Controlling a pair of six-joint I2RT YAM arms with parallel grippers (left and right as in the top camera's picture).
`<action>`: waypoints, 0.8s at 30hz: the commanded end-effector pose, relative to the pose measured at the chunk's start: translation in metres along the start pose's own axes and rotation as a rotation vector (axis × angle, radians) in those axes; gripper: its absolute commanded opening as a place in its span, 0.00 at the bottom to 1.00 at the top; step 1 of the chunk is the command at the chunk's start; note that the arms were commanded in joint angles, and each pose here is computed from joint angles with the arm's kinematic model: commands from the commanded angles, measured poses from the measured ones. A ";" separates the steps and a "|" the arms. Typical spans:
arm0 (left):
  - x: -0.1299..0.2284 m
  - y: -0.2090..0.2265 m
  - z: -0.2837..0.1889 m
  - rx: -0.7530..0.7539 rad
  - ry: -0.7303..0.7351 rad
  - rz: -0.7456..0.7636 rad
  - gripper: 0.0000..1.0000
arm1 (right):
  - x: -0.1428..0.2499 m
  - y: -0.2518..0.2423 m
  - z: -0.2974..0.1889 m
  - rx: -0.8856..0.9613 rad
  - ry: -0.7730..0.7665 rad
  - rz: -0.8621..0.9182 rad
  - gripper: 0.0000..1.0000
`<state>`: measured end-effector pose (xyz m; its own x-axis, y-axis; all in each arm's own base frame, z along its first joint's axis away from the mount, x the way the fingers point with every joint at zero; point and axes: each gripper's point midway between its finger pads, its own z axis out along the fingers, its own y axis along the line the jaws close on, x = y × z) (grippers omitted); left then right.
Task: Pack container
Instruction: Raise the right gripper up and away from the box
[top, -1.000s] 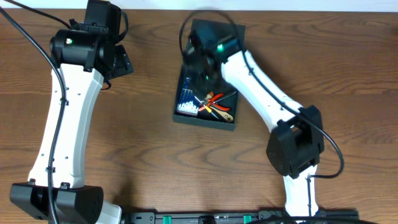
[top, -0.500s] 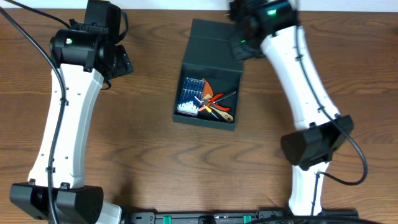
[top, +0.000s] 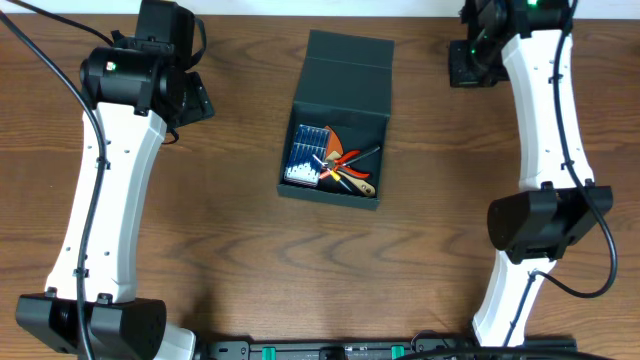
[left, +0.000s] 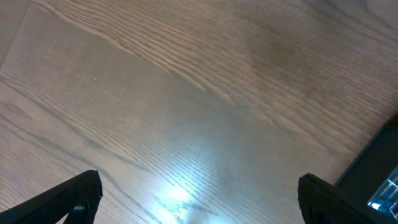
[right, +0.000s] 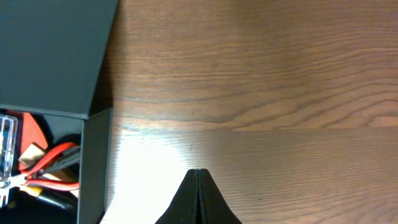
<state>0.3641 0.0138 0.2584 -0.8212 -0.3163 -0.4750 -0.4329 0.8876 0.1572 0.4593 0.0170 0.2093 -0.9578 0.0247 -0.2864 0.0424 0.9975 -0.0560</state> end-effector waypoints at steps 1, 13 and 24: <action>-0.002 0.002 0.001 -0.009 -0.006 -0.014 0.98 | -0.007 -0.008 -0.010 -0.005 -0.041 0.004 0.01; -0.021 -0.009 0.002 0.035 -0.077 -0.032 0.06 | -0.003 -0.002 -0.010 -0.063 -0.022 0.013 0.01; -0.027 -0.137 -0.031 0.763 -0.138 0.397 0.06 | -0.010 0.030 -0.016 -0.278 -0.050 -0.044 0.01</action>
<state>0.4370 -0.0696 0.2886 -0.7643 -0.0855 -0.6391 0.0192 0.9877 -0.1550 0.4648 0.0357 0.2112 -0.9534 0.0188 -0.3013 -0.0100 0.9955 0.0938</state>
